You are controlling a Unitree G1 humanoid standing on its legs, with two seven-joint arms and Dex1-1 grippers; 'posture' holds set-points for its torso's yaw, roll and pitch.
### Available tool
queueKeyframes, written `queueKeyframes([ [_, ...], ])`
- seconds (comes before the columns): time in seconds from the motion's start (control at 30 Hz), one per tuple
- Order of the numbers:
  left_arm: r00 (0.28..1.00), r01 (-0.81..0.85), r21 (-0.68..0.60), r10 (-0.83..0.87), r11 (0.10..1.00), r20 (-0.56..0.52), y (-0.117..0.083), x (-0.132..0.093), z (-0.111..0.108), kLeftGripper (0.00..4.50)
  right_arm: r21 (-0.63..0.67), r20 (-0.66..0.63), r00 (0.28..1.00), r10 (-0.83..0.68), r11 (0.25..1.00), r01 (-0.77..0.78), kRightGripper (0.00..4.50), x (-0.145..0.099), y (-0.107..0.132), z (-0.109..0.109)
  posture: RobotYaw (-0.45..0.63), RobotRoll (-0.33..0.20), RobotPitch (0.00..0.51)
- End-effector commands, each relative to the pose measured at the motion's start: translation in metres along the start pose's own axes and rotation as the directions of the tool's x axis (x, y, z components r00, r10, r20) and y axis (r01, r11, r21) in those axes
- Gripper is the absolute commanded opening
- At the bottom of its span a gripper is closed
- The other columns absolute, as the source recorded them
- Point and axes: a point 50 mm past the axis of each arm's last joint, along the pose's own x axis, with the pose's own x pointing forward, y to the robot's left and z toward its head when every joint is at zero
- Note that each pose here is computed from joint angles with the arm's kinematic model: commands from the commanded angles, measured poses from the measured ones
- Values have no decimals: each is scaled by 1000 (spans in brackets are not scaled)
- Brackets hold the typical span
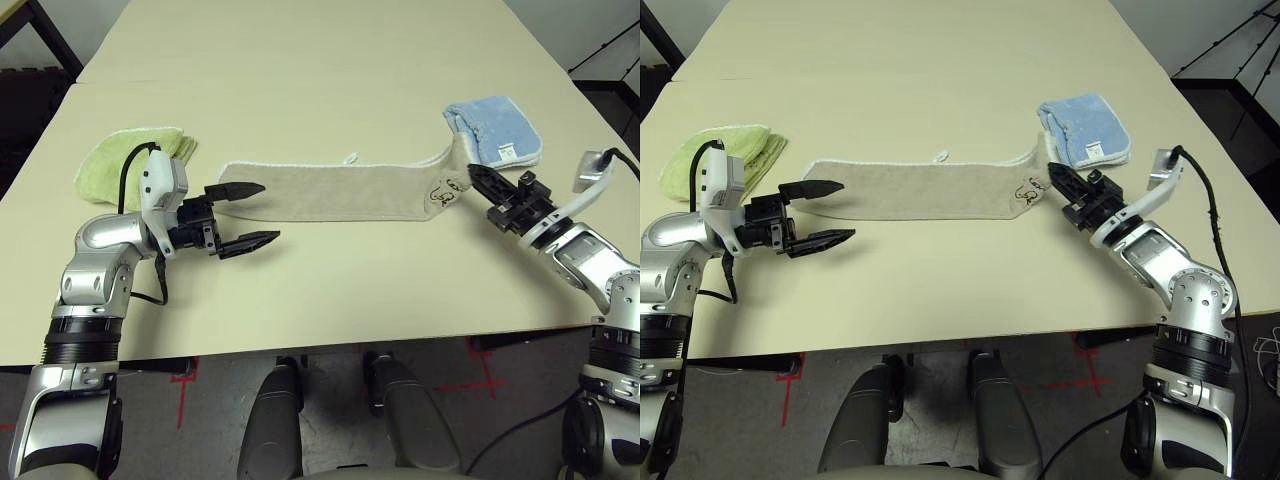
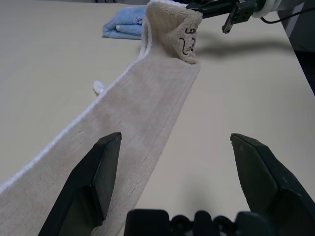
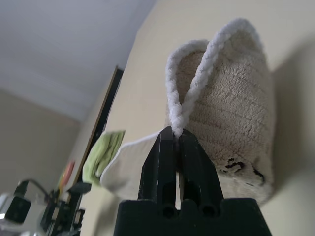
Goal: Fold the towel and set it aside.
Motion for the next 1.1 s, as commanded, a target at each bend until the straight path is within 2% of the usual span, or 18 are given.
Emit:
queueKeyframes([
  [0.03, 1000, 9, -6, -9, 1000, -20, -3, -2, -4, 4500, -75, -146, 989, 21, 997, -32, 48, 10, 10, -14, -1, 0, 178],
  [0.3, 1000, 3, -6, -4, 1000, -23, -3, -2, -4, 4500, -126, -255, 966, 28, 990, -62, 48, 37, 23, -34, 6, 0, 174],
  [0.4, 1000, 3, -6, -3, 1000, -26, -3, -3, -4, 4500, -143, -256, 967, 5, 989, -43, 48, 48, 25, -41, 7, 0, 174],
  [0.73, 1000, 1, -10, -1, 1000, -31, -4, -4, -5, 4500, -123, -307, 952, -13, 992, -26, 48, 63, 31, -71, 6, 0, 177],
  [0.87, 999, 3, -10, -3, 1000, -36, -4, -3, -5, 4500, -186, -360, 928, -94, 982, 28, 48, 67, 26, -89, 9, 0, 180],
  [0.97, 999, 1, -13, -2, 1000, -41, -4, -4, -7, 4500, -242, -374, 917, -138, 969, 48, 863, 69, 26, -97, 8, 0, 180],
  [1.1, 999, 0, -18, -1, 1000, -47, -4, -5, -9, 4500, -307, -386, 919, -76, 950, -50, 2339, 76, 39, -97, 3, 0, 181],
])
